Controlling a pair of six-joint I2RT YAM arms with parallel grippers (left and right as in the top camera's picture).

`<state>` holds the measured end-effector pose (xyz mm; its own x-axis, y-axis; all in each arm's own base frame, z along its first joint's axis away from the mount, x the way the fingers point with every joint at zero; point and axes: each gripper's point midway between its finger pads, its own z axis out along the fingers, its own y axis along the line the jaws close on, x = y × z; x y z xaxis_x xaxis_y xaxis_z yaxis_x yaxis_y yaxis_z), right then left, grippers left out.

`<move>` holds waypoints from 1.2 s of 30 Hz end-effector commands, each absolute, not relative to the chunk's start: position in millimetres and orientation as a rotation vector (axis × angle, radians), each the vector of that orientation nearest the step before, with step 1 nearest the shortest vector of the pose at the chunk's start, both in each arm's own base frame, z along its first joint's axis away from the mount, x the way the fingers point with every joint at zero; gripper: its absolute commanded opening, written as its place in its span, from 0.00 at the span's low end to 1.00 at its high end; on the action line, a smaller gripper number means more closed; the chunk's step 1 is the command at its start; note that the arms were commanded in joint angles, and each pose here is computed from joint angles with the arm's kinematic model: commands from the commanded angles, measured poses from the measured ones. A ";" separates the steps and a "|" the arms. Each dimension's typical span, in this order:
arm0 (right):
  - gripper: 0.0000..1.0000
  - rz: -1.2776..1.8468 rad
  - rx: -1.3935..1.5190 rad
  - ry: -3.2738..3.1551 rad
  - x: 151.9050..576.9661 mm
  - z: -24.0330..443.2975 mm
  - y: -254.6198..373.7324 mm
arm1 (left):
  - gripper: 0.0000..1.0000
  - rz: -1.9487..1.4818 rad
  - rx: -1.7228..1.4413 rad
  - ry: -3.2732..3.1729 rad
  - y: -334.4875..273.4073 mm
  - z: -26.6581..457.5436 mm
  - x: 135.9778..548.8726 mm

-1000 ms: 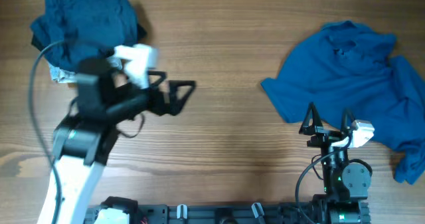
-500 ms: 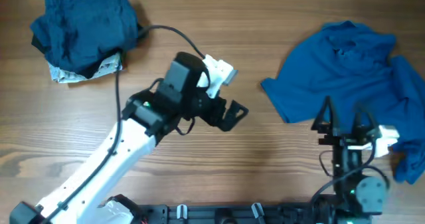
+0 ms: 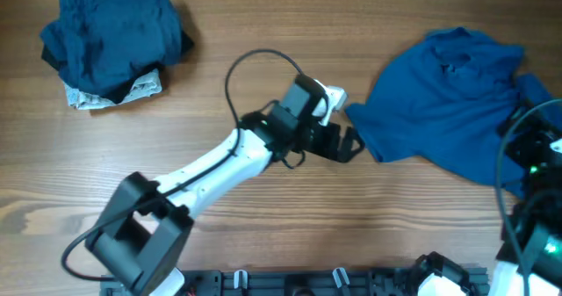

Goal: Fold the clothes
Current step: 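Reach the left gripper across to the teal shirt's left edge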

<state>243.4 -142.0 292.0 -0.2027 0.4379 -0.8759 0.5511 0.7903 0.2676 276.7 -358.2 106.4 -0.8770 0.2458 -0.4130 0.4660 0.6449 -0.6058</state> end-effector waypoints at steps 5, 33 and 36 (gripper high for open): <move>1.00 0.084 0.851 1.988 239.4 249.6 -147.1 | 1.00 -1.135 0.319 2.651 -403.7 89.5 260.2; 1.00 0.175 1.797 1.874 182.2 161.4 -184.9 | 0.90 -0.994 -0.093 2.663 -437.5 47.9 285.7; 1.00 0.176 1.800 1.876 181.7 160.9 -184.2 | 0.89 -0.952 -0.024 2.628 -442.6 47.1 295.5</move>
